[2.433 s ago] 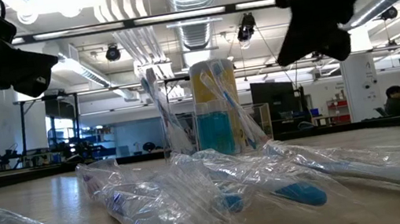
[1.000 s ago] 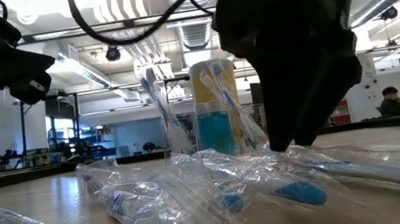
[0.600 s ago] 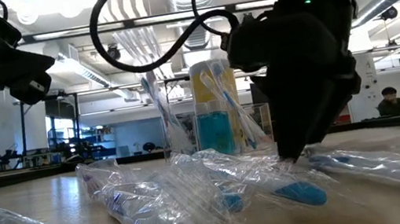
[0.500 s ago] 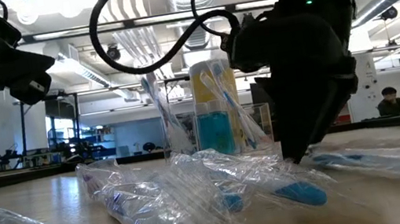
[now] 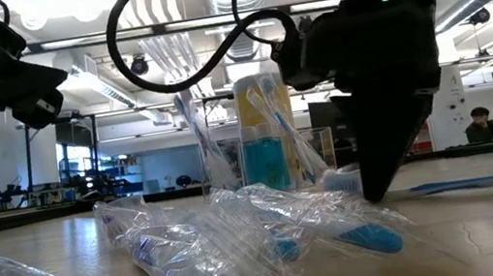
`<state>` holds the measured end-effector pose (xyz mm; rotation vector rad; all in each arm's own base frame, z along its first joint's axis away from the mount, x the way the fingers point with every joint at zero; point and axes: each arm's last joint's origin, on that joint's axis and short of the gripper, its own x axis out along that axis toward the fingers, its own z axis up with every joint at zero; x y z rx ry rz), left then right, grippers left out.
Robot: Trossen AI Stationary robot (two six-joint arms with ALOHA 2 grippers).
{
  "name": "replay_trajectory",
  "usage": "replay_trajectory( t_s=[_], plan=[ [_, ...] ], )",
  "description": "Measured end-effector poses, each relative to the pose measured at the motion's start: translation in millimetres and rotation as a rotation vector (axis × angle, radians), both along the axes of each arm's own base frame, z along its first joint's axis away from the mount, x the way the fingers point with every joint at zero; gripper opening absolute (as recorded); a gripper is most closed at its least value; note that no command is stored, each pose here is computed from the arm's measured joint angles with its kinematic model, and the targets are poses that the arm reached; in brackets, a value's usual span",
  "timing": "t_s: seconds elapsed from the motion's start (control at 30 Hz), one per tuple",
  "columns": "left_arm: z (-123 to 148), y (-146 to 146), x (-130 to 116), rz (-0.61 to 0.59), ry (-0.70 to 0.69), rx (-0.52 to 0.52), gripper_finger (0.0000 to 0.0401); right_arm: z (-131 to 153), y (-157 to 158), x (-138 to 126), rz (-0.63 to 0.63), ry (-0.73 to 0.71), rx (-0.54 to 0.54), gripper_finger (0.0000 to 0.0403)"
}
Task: Pick & Place toothbrushing station
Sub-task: Put the blue toothbrush into the transparent organizer
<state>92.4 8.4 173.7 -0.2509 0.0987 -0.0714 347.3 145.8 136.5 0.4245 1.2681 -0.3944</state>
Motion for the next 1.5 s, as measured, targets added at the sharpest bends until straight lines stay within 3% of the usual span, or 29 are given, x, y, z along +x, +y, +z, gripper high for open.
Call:
replay_trajectory(
  t_s=[0.2,0.43,0.57,0.67,0.77,0.9,1.03,1.3,1.5],
  plan=[
    [0,0,0,-0.002,-0.005,0.022,0.0009,29,-2,-8,0.072,-0.052,-0.024,0.0013],
    [2,0,0,-0.001,-0.025,0.025,0.001,103,3,-25,0.22,-0.357,-0.182,0.0011],
    [3,0,0,0.003,-0.028,0.026,0.001,149,7,-52,0.304,-0.547,-0.372,0.0011],
    [3,0,0,0.005,-0.028,0.027,0.001,174,11,-80,0.302,-0.65,-0.588,0.0011],
    [3,0,0,0.006,-0.029,0.034,0.001,190,7,-113,0.266,-0.721,-0.699,0.001],
    [2,0,0,0.005,-0.029,0.053,0.001,187,-5,-151,0.242,-0.781,-0.724,0.0009],
    [0,0,1,0.004,-0.027,0.078,0.001,169,-20,-175,0.187,-0.86,-0.675,0.0009],
    [-1,1,1,0.026,-0.027,0.074,0.001,133,-41,-197,0.158,-1.022,-0.648,0.0008],
    [-1,1,1,0.034,-0.027,0.05,0.001,112,-53,-211,0.204,-1.146,-0.62,0.0008]
  ],
)
